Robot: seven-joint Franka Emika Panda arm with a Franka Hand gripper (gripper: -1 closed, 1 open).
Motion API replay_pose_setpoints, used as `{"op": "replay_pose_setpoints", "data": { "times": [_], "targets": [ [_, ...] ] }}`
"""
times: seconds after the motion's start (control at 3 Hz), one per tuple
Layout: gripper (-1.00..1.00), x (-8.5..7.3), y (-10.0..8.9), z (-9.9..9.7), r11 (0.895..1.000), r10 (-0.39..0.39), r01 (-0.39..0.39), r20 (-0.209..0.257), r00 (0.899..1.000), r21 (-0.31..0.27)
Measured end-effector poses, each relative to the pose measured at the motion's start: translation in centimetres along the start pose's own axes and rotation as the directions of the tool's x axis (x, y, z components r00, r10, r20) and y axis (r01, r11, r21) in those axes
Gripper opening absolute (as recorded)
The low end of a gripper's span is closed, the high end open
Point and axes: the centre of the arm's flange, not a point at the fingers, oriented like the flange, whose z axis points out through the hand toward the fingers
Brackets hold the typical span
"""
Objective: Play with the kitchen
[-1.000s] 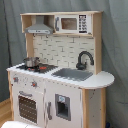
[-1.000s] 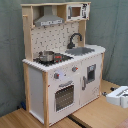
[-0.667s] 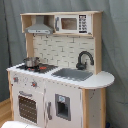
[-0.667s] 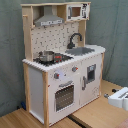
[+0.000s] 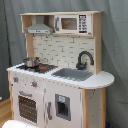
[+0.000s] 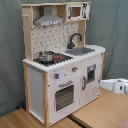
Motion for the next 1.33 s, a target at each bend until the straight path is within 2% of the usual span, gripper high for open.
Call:
{"op": "replay_pose_setpoints", "data": {
  "times": [0.33, 0.67, 1.0, 1.33],
  "targets": [
    [1.00, -1.4, 2.0, 1.0, 0.998, 0.052, -0.052, 0.017, 0.998, -0.035],
    [1.00, -2.1, 2.7, 2.7, 0.992, 0.120, -0.118, 0.041, 0.992, -0.048],
    [1.00, -2.6, 2.3, 4.9, 0.979, 0.201, -0.198, 0.060, 0.978, -0.054],
    [1.00, -3.3, 1.3, 7.2, 0.961, 0.273, -0.270, 0.068, 0.960, -0.056]
  ]
}}
